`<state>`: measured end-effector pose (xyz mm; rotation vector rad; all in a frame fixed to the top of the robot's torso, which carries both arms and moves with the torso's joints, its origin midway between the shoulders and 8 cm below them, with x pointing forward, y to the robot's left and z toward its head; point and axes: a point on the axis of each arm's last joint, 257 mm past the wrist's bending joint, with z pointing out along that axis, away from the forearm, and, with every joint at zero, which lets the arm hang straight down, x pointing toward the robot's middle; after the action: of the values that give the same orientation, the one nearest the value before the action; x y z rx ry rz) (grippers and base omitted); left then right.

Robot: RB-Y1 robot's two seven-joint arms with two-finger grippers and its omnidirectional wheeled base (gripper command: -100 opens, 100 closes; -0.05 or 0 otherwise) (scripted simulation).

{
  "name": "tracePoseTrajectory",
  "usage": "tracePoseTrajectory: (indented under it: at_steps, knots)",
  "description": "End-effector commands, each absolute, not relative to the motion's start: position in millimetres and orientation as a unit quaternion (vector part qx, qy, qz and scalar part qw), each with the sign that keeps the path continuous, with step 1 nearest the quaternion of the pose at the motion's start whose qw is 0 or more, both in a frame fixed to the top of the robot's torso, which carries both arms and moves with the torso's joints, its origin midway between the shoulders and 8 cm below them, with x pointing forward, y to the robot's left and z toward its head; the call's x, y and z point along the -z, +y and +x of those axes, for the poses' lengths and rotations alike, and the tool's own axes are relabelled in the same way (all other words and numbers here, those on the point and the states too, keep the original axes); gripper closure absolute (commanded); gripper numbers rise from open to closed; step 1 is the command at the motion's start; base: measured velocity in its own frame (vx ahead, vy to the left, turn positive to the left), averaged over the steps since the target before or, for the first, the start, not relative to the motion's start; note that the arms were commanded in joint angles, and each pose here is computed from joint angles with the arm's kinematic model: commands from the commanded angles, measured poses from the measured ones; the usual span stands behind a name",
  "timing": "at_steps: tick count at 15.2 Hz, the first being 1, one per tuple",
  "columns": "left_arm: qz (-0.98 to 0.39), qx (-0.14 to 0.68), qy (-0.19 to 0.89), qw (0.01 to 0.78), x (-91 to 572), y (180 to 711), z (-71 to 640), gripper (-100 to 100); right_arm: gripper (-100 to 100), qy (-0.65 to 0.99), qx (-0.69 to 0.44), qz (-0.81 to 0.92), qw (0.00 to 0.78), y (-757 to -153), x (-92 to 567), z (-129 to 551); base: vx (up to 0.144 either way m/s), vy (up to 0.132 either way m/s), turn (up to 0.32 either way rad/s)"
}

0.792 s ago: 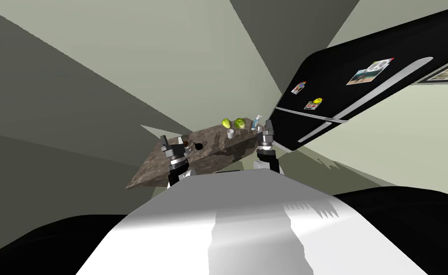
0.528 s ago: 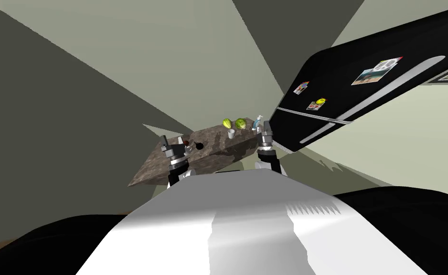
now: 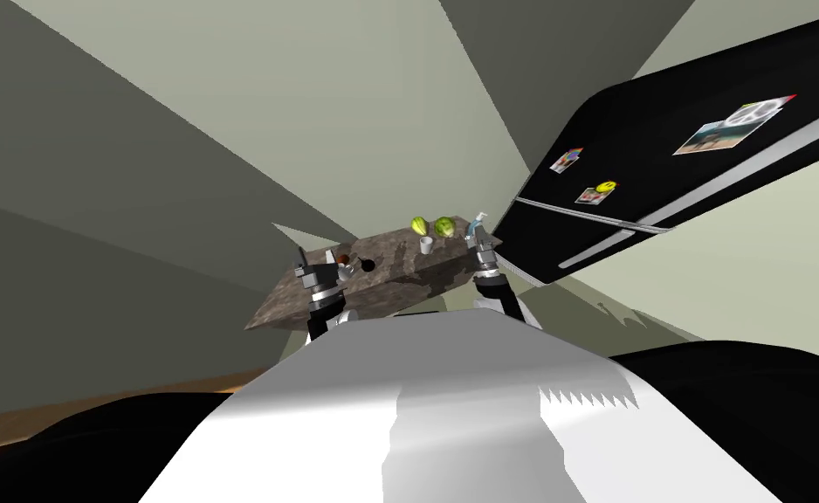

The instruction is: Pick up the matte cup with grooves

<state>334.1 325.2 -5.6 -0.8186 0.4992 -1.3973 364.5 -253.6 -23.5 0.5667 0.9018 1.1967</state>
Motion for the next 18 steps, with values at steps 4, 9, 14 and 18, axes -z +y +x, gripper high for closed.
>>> tracePoseTrajectory:
  at_steps: [4, 9, 14, 18]
  knots:
    - [-0.362, 0.618, 0.221, 0.662, 6, 325, 334, 0, -100, 0.449, -0.528, 0.227, 0.684, -250, 38, 367, 0.005, -0.014, 0.11]
    - [-0.362, 0.618, 0.221, 0.662, 6, 325, 334, 0, -100, 0.492, -0.516, 0.207, 0.67, -251, 55, 369, 0.005, -0.015, 0.112]
    - [-0.362, 0.618, 0.221, 0.662, 6, 325, 334, 0, -100, 0.533, -0.504, 0.176, 0.656, -250, 67, 369, 0.007, -0.019, 0.123]
    - [-0.362, 0.618, 0.221, 0.662, 6, 325, 334, 0, -100, 0.563, -0.493, 0.158, 0.644, -251, 78, 370, 0.005, -0.015, 0.113]
